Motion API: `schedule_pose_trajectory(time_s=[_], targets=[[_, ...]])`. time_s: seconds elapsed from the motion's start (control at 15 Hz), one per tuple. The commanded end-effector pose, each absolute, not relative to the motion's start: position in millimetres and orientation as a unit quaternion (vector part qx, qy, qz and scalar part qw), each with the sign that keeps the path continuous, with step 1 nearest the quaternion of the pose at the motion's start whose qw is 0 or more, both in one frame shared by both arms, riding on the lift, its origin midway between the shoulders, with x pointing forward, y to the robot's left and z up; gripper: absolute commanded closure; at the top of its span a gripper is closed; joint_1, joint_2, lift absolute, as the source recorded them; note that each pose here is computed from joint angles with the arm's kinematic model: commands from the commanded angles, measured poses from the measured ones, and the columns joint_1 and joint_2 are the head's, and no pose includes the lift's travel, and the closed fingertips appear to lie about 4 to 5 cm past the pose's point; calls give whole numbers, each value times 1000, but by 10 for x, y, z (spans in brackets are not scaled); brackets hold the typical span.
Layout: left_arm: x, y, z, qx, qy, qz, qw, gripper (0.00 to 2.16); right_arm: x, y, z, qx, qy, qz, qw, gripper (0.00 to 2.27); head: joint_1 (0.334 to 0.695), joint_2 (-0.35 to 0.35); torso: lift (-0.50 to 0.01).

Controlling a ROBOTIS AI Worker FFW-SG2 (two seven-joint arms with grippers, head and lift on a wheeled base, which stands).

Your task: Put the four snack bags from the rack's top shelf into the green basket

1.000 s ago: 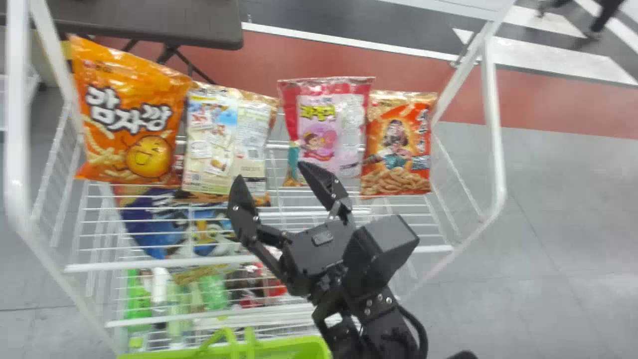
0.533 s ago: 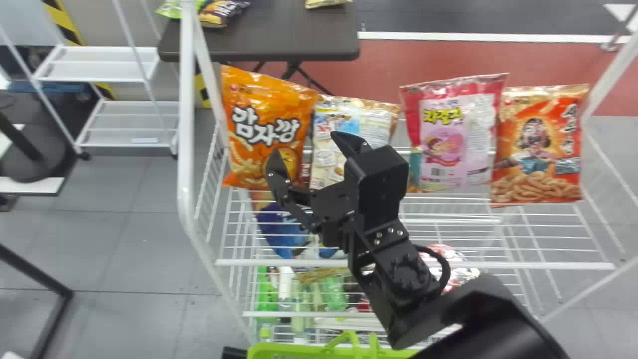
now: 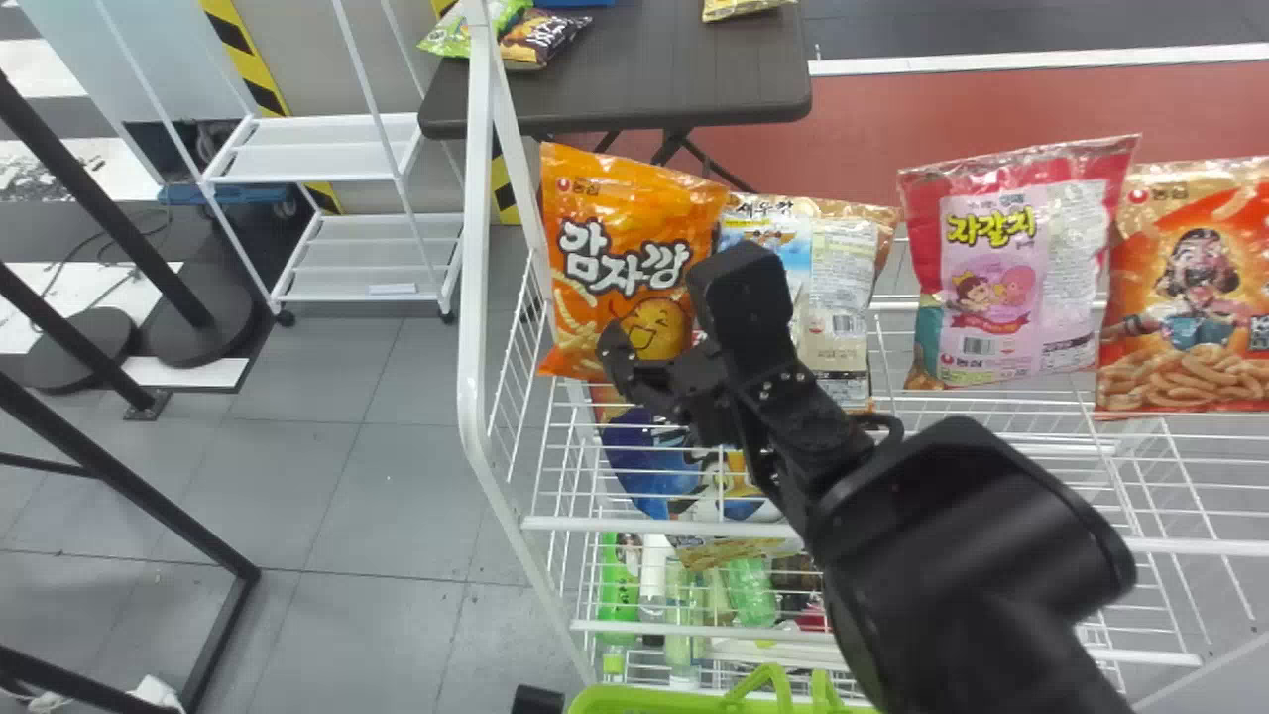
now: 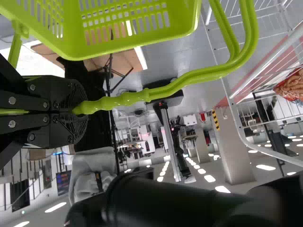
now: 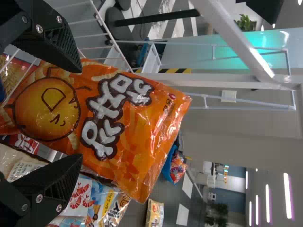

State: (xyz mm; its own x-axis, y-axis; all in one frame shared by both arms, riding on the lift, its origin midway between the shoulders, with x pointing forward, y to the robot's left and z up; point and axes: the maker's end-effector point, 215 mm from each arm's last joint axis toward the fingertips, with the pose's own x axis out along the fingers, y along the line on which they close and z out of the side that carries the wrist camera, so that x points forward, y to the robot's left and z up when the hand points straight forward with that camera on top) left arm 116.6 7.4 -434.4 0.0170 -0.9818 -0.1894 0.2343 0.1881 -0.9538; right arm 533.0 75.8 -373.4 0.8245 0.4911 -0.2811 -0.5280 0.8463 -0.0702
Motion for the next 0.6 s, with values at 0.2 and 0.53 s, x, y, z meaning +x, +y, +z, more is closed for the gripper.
schedule_pose_trajectory(time_s=[0.2,0.53], targets=[[1247,169,-4349,-399,474,-503,603,2145,5663,807,-3865,-73,128,290,946,208,695,153,0],[1287,167,-4334,-401,469,-505,604,2145,5698,893,-3834,-87,125,302,941,208,695,172,0]])
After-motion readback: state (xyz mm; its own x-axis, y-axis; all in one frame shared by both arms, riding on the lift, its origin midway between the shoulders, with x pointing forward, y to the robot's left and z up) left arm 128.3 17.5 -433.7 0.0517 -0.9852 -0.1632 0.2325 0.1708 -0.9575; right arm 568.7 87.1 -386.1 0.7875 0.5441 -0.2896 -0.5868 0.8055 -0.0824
